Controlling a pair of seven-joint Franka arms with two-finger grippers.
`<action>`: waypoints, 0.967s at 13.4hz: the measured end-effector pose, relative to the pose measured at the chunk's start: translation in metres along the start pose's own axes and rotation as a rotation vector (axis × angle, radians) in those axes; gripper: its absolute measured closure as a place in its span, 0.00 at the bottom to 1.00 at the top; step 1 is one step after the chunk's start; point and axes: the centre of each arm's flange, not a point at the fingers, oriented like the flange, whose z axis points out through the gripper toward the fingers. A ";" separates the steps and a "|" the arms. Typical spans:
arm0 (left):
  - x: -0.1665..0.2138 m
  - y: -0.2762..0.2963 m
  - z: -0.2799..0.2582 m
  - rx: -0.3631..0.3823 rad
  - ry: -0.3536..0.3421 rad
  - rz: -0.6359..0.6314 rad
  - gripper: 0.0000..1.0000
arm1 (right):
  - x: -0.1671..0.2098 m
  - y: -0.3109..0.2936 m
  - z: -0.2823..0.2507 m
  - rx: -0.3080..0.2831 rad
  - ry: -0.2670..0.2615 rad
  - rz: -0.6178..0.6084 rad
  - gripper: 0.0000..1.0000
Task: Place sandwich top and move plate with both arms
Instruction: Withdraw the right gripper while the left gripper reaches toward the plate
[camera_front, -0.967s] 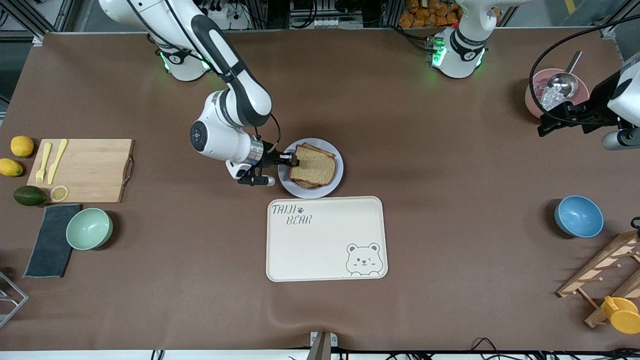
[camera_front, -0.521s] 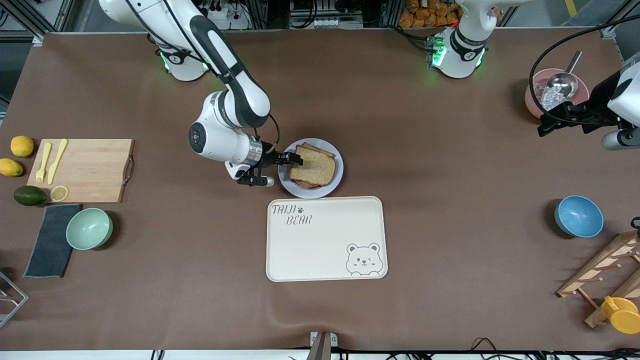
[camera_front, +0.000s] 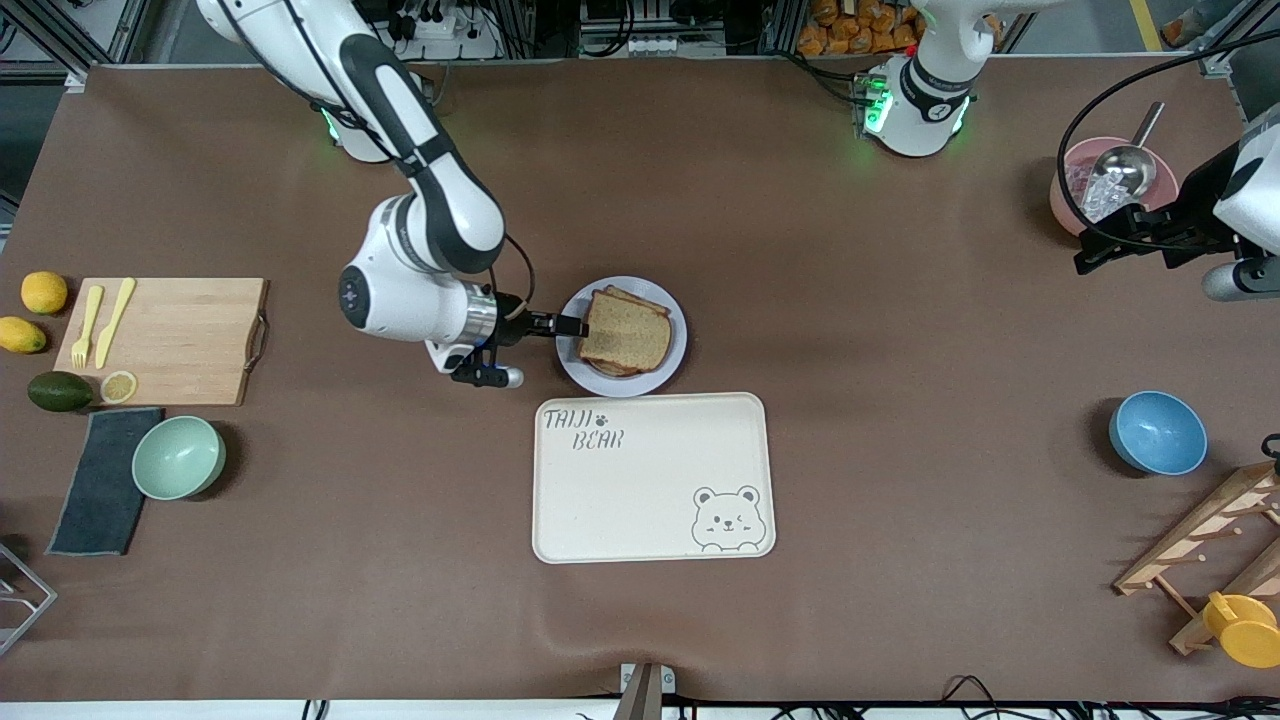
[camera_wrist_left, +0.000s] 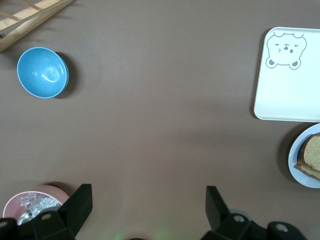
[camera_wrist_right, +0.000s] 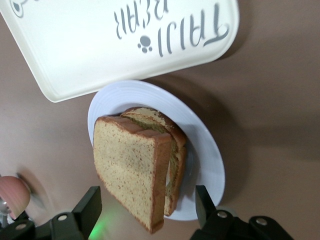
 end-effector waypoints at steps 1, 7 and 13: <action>0.000 0.001 0.000 -0.002 0.002 0.001 0.00 | 0.005 0.003 -0.012 0.001 -0.005 0.002 0.15; -0.001 0.009 0.000 -0.075 -0.008 0.006 0.00 | 0.033 0.017 -0.078 -0.019 -0.019 -0.007 0.14; 0.016 0.020 0.028 -0.293 -0.066 0.099 0.00 | 0.061 0.060 -0.136 -0.107 0.001 -0.008 0.13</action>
